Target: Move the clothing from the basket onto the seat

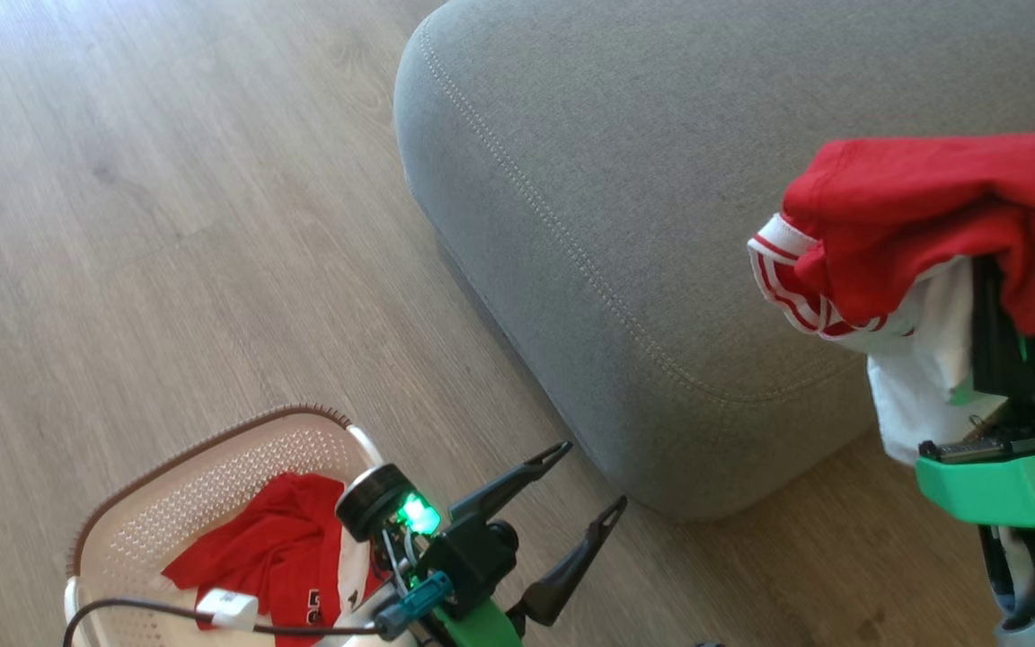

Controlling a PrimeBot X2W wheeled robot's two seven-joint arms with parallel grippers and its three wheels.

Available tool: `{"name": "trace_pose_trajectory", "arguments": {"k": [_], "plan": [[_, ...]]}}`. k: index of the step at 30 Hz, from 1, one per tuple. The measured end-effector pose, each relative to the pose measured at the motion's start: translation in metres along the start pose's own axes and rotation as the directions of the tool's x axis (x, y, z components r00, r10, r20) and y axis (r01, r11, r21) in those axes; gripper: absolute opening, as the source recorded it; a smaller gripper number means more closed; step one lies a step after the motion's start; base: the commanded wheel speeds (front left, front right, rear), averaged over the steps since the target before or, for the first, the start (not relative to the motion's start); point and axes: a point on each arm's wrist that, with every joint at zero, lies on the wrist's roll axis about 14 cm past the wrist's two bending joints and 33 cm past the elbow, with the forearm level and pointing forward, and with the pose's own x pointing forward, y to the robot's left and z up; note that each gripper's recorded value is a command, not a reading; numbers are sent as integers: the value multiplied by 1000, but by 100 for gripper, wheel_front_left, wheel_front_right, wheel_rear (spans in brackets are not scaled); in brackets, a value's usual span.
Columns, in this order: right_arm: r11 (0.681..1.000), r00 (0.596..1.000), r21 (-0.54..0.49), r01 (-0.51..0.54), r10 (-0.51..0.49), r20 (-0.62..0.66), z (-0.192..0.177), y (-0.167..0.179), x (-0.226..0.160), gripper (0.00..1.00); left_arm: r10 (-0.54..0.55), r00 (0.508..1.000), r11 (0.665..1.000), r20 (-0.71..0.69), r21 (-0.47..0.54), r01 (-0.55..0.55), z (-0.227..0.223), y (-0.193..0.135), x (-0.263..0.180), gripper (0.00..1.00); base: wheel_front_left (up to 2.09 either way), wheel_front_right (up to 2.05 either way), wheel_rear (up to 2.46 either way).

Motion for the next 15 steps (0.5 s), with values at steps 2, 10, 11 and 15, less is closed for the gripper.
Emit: {"name": "trace_pose_trajectory", "arguments": {"k": [2,10,11,15], "plan": [[1000,1000,1,0,0,0,0,0,0,0,0,1000,1000,-1,-3,0,0,0,0,100,0,0,0],[1000,1000,0,10,-10,-14,-7,-2,11,0,5,1000,1000,-11,-19,-5,-7,6,-2,100,0,0,0],[1000,1000,1,14,-14,-10,-8,-3,16,0,6,1000,1000,-14,-22,-6,-9,8,-3,100,0,0,0],[999,999,-13,31,-30,15,-7,-6,43,0,4,999,999,-42,-34,-6,-26,21,-10,100,0,0,0]]}}
